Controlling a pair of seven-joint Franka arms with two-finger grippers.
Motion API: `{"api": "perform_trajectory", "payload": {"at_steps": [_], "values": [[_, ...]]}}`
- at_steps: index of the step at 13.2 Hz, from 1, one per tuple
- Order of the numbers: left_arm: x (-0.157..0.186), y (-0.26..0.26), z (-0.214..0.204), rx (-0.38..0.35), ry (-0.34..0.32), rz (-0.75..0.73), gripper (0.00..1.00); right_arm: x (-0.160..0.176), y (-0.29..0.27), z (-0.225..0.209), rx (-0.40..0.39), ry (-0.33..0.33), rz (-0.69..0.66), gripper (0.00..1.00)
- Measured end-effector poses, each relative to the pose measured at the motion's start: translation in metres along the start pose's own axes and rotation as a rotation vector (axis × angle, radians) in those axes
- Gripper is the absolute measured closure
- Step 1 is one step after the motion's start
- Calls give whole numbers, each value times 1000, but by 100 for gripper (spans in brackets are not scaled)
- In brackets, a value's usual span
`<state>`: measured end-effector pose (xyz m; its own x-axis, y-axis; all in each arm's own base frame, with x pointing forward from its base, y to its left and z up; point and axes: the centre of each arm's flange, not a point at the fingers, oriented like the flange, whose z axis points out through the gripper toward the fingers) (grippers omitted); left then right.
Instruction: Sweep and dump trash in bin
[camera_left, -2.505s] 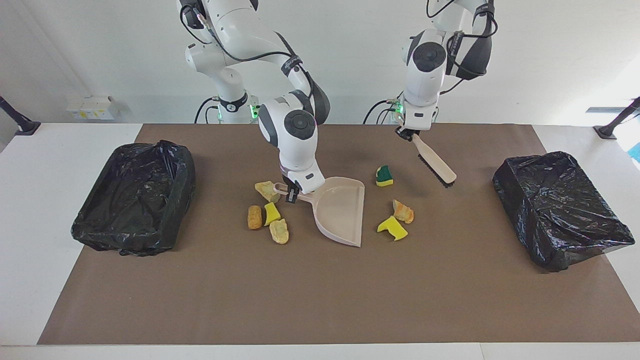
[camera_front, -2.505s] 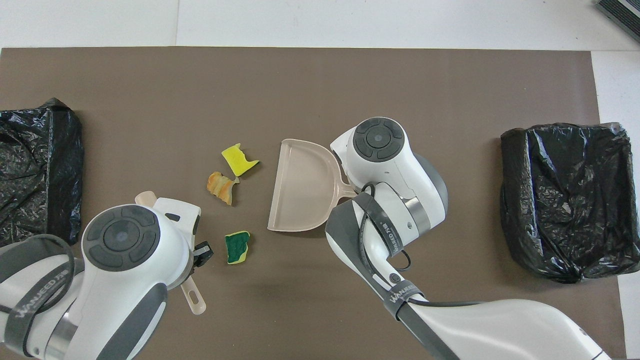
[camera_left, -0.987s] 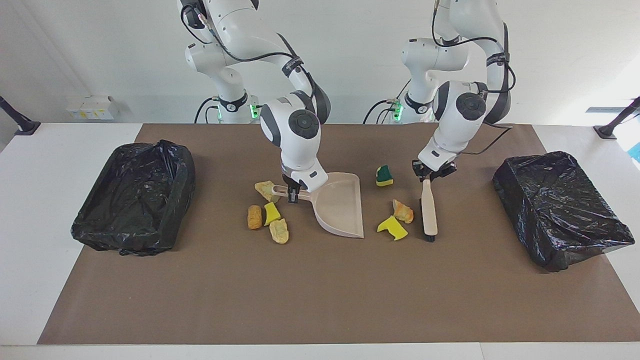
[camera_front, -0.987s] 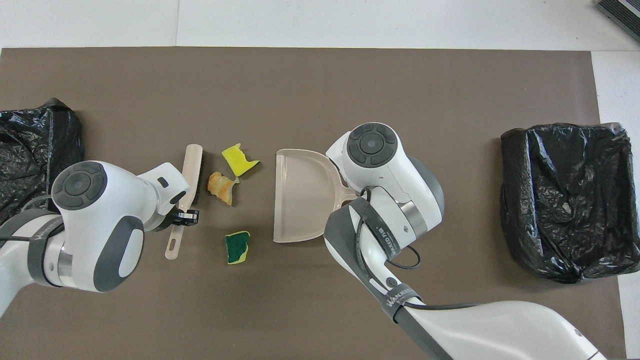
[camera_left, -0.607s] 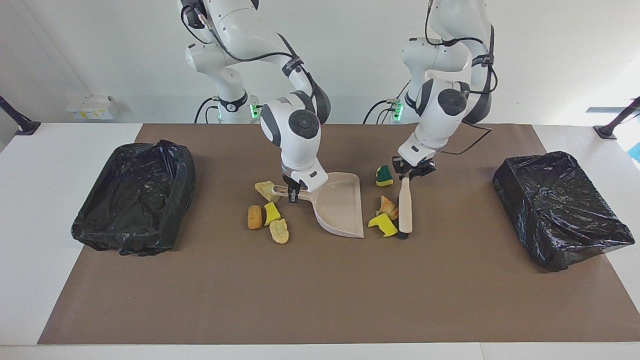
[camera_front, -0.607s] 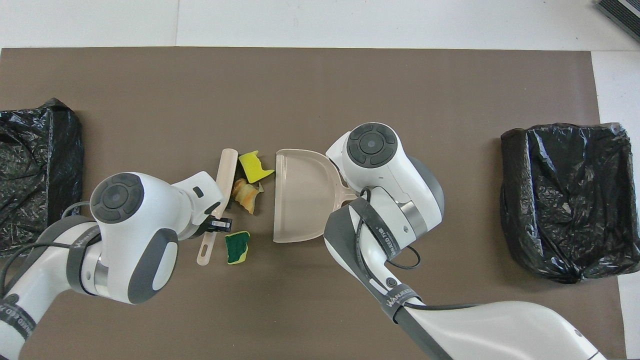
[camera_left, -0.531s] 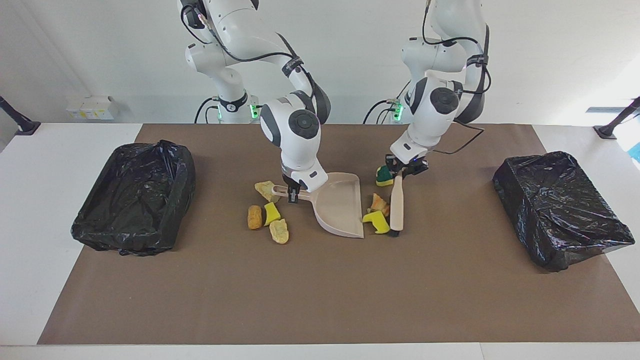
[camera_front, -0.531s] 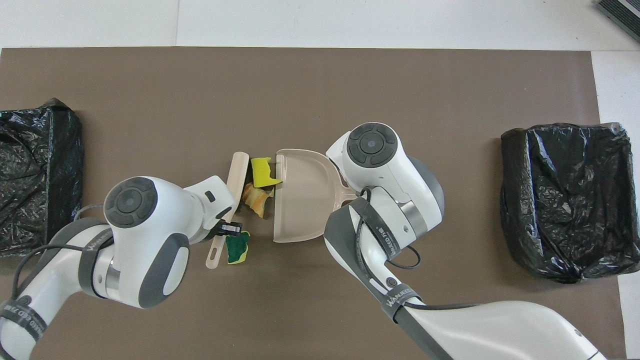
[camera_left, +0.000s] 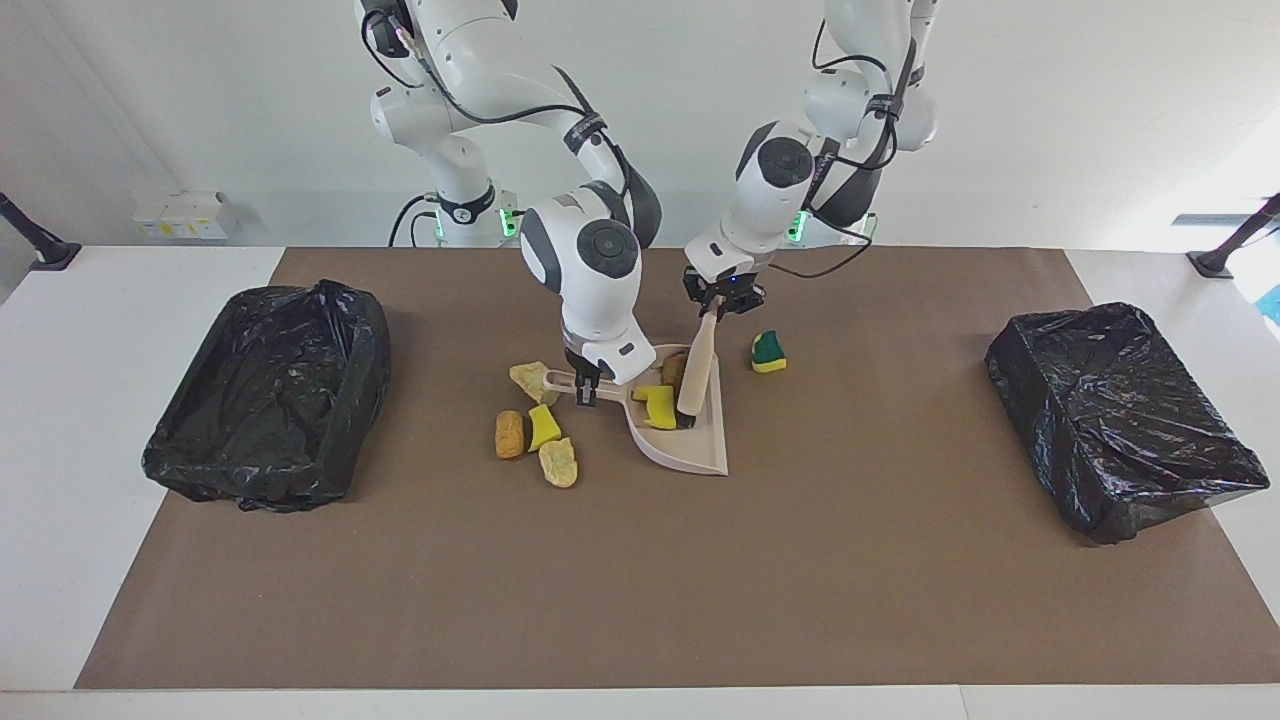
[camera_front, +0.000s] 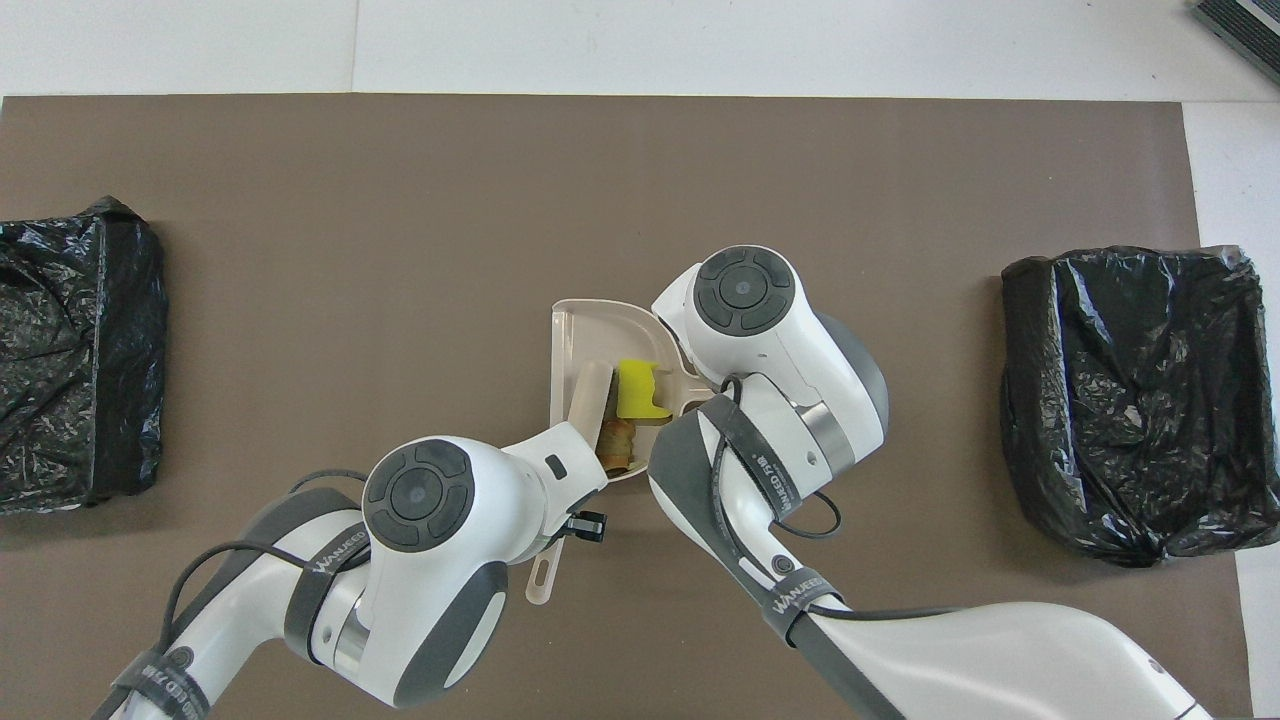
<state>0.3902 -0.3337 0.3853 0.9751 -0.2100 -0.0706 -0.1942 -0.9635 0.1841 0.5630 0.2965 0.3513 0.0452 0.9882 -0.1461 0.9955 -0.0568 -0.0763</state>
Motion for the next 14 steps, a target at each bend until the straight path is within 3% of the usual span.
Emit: {"api": "perform_trajectory", "payload": {"at_steps": [3, 7, 12, 14], "values": [[3, -3, -23, -13, 39, -210, 74, 0, 0, 0, -1, 0, -10, 67], [7, -19, -37, 71, 51, -602, 74, 0, 2, 9, -44, 26, -143, 67], [-18, -27, -36, 222, -52, -982, 74, -4, -3, 25, -106, 55, -274, 67], [-32, -28, -34, 245, -58, -1025, 74, -5, -7, 24, -104, 54, -277, 67]]}}
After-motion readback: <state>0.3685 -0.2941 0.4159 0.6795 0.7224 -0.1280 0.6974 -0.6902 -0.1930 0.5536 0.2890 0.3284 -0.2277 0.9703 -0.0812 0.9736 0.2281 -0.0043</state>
